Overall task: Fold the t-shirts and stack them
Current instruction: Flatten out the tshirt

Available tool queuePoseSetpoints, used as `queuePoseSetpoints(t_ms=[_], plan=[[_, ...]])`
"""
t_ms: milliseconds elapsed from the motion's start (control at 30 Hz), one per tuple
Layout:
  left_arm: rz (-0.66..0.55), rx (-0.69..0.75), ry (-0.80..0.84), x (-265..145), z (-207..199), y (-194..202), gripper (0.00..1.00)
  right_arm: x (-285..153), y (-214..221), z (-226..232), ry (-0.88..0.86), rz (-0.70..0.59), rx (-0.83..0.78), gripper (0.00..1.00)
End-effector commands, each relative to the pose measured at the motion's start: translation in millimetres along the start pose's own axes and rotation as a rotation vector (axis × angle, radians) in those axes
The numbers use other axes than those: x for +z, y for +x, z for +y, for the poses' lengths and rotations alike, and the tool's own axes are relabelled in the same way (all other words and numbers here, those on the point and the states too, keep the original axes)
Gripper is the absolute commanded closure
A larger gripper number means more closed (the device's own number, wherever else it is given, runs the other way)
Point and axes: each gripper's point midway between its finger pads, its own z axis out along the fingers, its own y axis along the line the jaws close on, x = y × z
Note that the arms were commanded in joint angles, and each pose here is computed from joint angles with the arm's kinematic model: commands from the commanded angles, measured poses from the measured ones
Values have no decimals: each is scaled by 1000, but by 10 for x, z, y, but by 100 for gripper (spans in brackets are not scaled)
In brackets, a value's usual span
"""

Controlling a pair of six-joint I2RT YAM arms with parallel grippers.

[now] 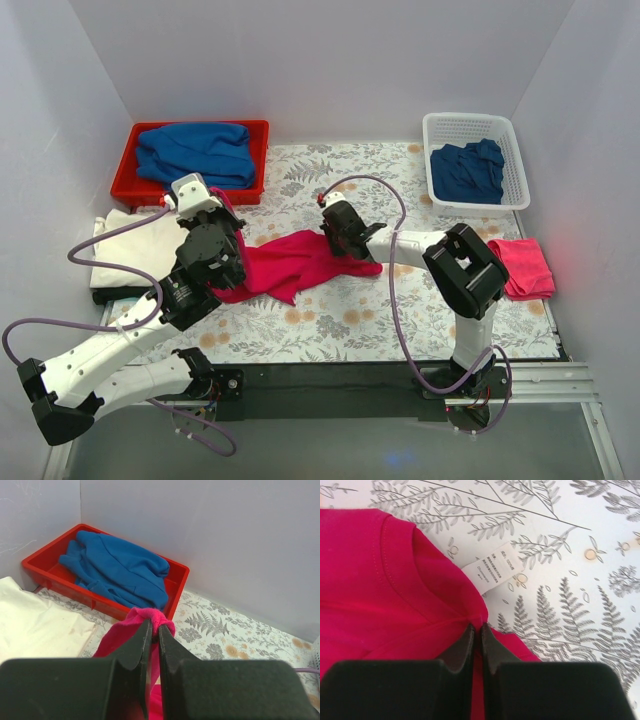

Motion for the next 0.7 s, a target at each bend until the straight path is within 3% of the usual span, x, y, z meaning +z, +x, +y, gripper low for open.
queuePoseSetpoints(t_ms=[0, 333, 500, 667], plan=[[-13, -49, -2, 4, -3, -164, 100, -158, 51, -249, 112, 5, -1, 93], [-18, -60, -15, -5, 39, -229, 100, -1092, -656, -628, 249, -219, 17, 97], [-23, -61, -21, -3, 40, -293, 100, -1464, -768, -753, 279, -281, 34, 96], [-26, -65, -19, -4, 37, -328, 100, -1523, -712, -775, 264, -280, 37, 92]])
